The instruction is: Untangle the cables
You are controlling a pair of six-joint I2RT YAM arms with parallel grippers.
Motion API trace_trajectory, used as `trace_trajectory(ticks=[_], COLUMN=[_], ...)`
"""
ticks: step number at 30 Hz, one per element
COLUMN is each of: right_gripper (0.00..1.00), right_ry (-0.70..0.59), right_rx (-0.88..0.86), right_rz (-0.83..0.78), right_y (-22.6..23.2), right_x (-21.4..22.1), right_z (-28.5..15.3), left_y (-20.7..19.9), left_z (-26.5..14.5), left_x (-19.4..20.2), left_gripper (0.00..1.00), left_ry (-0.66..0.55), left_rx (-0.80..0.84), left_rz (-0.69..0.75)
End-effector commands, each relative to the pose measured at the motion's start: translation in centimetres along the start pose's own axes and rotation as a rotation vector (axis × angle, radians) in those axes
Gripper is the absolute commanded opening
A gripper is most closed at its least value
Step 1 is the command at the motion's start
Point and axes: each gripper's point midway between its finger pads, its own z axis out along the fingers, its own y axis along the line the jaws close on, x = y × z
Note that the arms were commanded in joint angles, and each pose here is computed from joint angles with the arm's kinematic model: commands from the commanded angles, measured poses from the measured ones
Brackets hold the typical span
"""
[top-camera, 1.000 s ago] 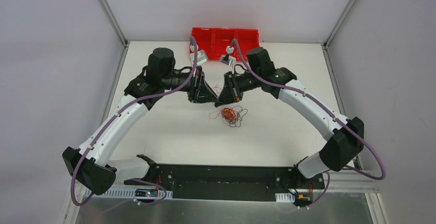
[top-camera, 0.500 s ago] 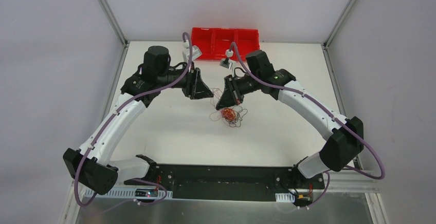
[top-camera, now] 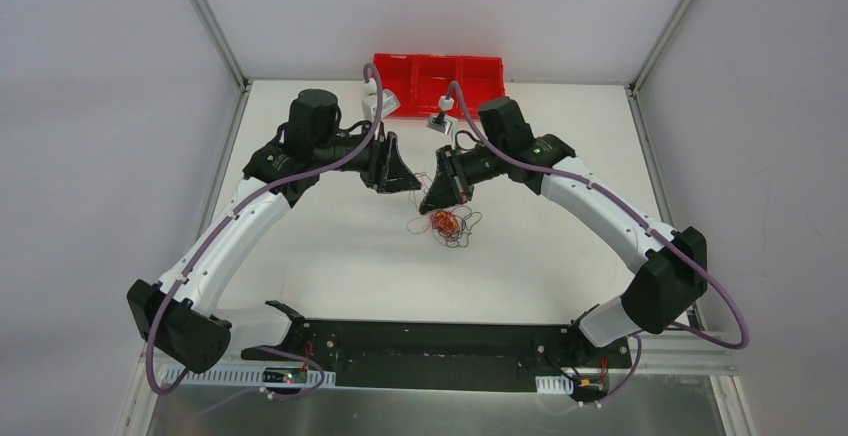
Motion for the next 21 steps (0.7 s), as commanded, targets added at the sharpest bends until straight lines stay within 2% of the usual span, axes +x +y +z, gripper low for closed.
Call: trace_trajectory(ticks=[1, 5, 9, 13, 14, 17, 21], right_gripper=[0.00, 0.00, 0.00, 0.00, 0.00, 0.00, 0.00], right_ry=[-0.012, -0.007, -0.008, -0.010, -0.009, -0.010, -0.008], right_rx=[-0.050, -0.048, -0.054, -0.063, -0.064, -0.068, -0.073], right_rz=[-0.060, -0.061, -0.062, -0.067, -0.066, -0.067, -0.064], right_y=[2.2, 2.2, 2.2, 2.4, 2.3, 2.5, 2.8], right_x=[-0.1, 0.3, 0.1, -0.1, -0.1, -0.1, 0.0], right_z=[-1.0, -1.1, -1.1, -1.0, -1.0, -1.1, -1.3], left_y=[2.0, 2.5, 1.9, 1.3, 1.3, 2.2, 3.5], left_z=[0.2, 0.1, 0.2, 0.2, 0.3, 0.4, 0.6], left_x=[-1.2, -0.9, -0.9, -0.7, -0.5, 0.4, 1.7], left_gripper=[0.44, 0.43, 0.49, 0.51, 0.53, 0.69, 0.69], left_ry=[-0.041, -0.039, -0.039, -0.031, -0.028, -0.018, -0.003], left_rx=[-0.081, -0.087, -0.053, -0.019, -0.016, -0.049, -0.090], left_rz=[-0.024, -0.053, -0.057, -0.056, -0.060, -0.086, -0.131])
